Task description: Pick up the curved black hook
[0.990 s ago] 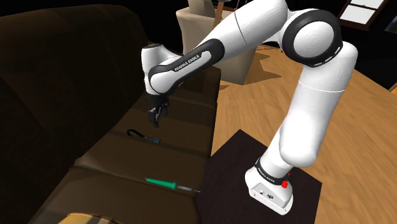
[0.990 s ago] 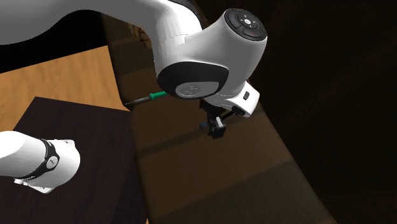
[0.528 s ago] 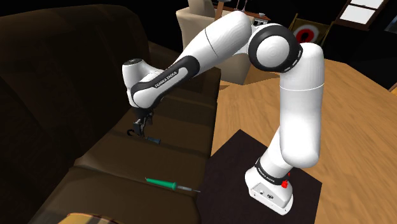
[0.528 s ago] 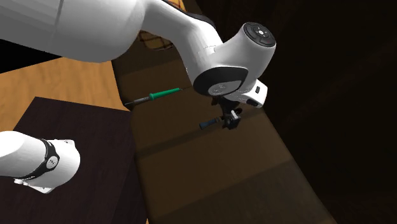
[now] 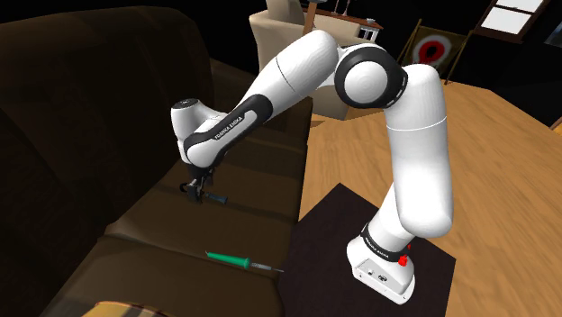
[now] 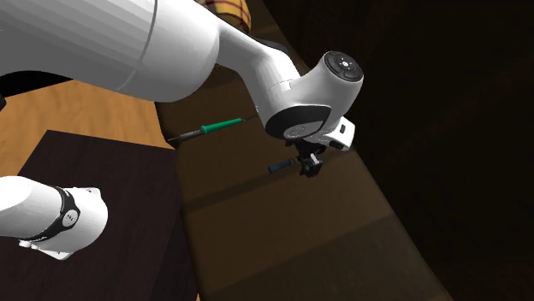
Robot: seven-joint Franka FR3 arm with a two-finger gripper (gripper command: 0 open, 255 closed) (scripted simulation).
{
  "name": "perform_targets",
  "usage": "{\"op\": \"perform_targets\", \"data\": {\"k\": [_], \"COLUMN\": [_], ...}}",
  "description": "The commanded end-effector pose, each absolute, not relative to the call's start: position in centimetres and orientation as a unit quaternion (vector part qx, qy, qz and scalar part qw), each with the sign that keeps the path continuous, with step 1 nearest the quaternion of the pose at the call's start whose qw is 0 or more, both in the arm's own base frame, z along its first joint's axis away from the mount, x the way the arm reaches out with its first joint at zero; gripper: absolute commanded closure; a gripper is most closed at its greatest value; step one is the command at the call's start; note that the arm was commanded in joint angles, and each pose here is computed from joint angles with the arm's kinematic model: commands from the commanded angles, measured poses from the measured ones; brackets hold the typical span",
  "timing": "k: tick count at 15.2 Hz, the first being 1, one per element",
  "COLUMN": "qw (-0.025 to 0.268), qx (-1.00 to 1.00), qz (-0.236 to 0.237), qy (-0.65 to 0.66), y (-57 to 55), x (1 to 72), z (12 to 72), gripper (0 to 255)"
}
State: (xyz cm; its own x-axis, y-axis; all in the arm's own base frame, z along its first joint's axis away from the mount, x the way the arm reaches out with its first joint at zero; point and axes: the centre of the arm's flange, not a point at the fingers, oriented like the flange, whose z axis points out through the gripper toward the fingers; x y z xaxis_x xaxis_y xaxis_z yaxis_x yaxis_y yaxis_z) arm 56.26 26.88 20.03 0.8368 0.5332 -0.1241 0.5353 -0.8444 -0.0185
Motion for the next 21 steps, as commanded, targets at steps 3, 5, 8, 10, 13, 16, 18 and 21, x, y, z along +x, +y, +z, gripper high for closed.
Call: {"op": "perform_targets", "data": {"k": [3,5,8,10,13,16,18,21], "qw": [0.008,0.008,0.008,0.008,0.008,0.008,0.008,0.008], "qx": [0.958,0.958,0.958,0.958,0.958,0.958,0.958,0.958], "qz": [-0.062,-0.062,-0.062,-0.062,-0.062,-0.062,-0.062,-0.062], "qy": [0.279,0.279,0.279,0.279,0.279,0.279,0.279,0.279], "y": [26.9,26.9,26.9,26.9,26.9,26.9,26.9,26.9], "x": [56.3,56.3,56.3,56.3,56.3,56.3,56.3,56.3], "z": [19.6,19.6,19.6,19.6,20.6,22.2,23.3,24.9], "gripper": [255,255,255,255,255,255,255,255]}}
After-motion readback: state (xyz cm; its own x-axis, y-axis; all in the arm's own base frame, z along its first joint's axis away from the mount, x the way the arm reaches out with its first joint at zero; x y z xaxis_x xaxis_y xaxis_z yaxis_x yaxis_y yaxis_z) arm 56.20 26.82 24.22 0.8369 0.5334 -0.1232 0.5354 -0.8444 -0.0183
